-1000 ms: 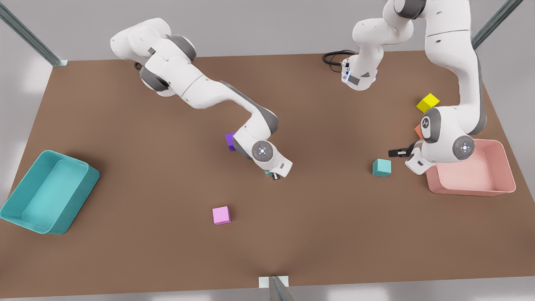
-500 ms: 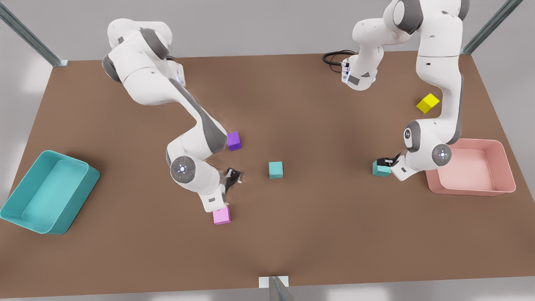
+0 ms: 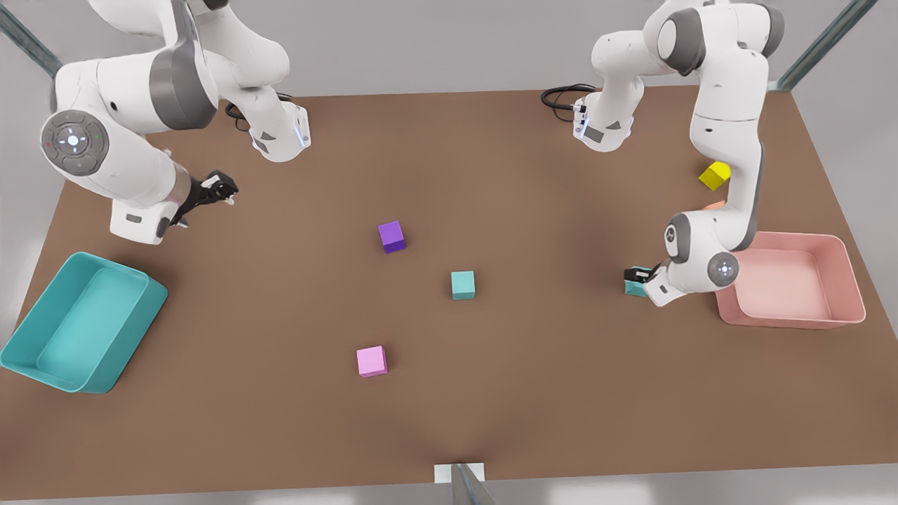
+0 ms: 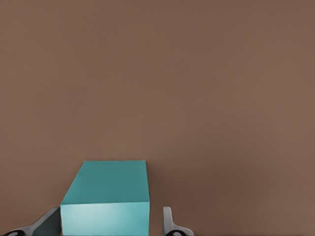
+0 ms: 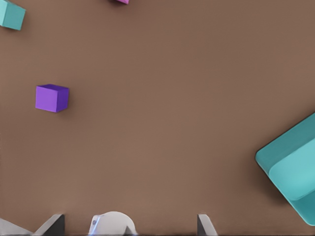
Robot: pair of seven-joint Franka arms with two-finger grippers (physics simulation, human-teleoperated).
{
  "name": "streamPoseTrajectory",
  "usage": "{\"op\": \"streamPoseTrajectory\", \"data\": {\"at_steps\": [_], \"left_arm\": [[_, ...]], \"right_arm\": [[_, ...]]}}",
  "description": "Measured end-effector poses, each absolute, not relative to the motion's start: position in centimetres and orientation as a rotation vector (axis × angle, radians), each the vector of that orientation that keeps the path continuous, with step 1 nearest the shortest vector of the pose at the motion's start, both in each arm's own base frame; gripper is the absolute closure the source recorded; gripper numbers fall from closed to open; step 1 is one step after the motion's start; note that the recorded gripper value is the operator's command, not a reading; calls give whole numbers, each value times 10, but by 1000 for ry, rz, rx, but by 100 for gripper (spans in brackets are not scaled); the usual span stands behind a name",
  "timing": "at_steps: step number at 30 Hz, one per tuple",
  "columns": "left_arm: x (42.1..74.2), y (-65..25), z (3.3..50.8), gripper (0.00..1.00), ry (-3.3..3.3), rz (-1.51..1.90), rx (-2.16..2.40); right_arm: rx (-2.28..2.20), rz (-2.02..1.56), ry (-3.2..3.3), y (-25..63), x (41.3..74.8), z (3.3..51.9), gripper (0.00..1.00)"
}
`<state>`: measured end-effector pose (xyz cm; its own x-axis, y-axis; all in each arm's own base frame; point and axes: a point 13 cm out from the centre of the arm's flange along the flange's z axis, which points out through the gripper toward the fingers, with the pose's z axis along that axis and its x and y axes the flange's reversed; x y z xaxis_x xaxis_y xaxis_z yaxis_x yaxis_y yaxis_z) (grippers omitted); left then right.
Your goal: Stack the two blue cubes on top of each other
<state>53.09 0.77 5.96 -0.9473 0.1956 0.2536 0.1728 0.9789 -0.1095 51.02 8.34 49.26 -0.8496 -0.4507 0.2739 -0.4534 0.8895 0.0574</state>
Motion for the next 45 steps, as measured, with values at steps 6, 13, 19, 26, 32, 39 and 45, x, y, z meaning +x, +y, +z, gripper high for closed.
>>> {"op": "streamPoseTrajectory", "data": {"at_steps": [6,13,19,26,32,39,45], "left_arm": [[529,10,44,19,-2858,126,-289],[537,9,46,26,-2877,116,-318],[548,8,57,28,-2905,108,-339],[581,-54,146,29,-2979,86,-453],[591,-196,185,29,-2986,66,-627],[573,-448,159,29,-2970,83,-713],[541,-479,135,29,-2958,46,-470]], "right_arm": [[502,-9,-2788,80,515,476,0],[397,-20,-2798,88,517,469,0],[328,-10,-2809,87,518,469,0],[273,0,-2814,87,519,468,0],[240,7,-2813,87,520,466,0],[212,13,-2815,86,520,466,0],[196,15,-2811,86,520,464,0]]}}
